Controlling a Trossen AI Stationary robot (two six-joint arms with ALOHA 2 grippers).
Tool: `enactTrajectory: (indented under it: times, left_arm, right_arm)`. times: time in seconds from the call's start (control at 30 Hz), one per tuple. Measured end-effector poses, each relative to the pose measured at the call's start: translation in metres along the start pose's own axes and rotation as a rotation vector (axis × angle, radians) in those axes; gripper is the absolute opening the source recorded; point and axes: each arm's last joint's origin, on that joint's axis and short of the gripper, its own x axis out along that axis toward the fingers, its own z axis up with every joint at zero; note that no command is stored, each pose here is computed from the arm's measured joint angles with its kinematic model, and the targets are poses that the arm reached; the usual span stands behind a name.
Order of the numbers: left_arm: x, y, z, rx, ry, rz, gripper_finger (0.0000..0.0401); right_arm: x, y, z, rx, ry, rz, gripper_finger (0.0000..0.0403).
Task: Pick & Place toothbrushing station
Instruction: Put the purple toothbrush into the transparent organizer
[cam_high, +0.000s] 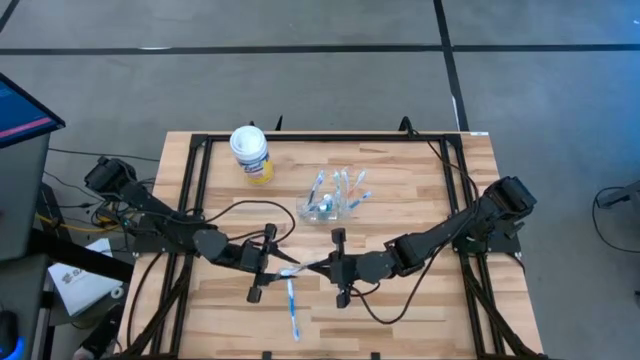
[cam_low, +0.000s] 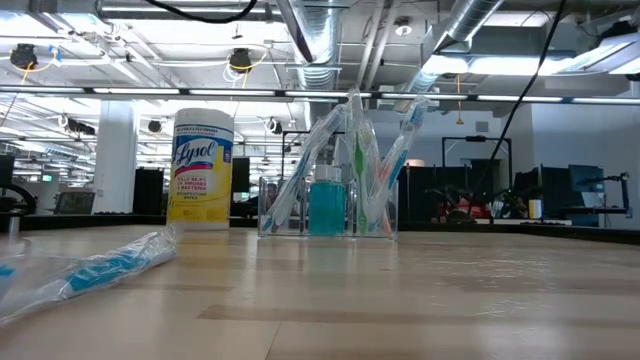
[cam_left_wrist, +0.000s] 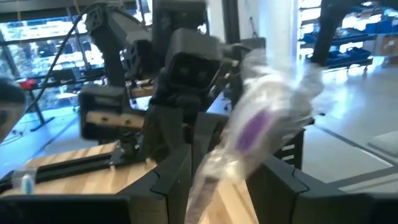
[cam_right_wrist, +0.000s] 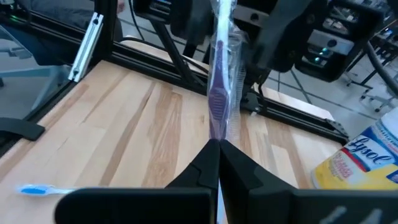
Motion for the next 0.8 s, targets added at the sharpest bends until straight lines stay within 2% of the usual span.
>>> enactTrajectory:
  times: [0.3, 0.43, 0.6, 0.8]
  left_arm:
    - [0.0000, -0.0001, 0.0019, 0.012, -0.020, -0.008, 0.0126]
    - [0.0000, 0.0000, 0.0020, 0.013, -0.021, -0.008, 0.0089]
    - [0.0000, 0.0002, 0.0023, 0.013, -0.024, -0.004, 0.0014]
    - [0.0000, 0.0002, 0.0027, 0.008, -0.027, -0.005, 0.0008]
  right_arm:
    - [0.0028, -0.0052, -0.0011, 0.015, 0.001, 0.008, 0.0000]
    - [0.0026, -0.0047, -0.0008, 0.016, -0.002, 0.014, 0.0000]
    - [0.0033, -0.0058, -0.0013, 0.018, 0.001, 0.013, 0.0000]
    - [0.0038, -0.0063, -0.0046, 0.021, 0.031, 0.017, 0.0000]
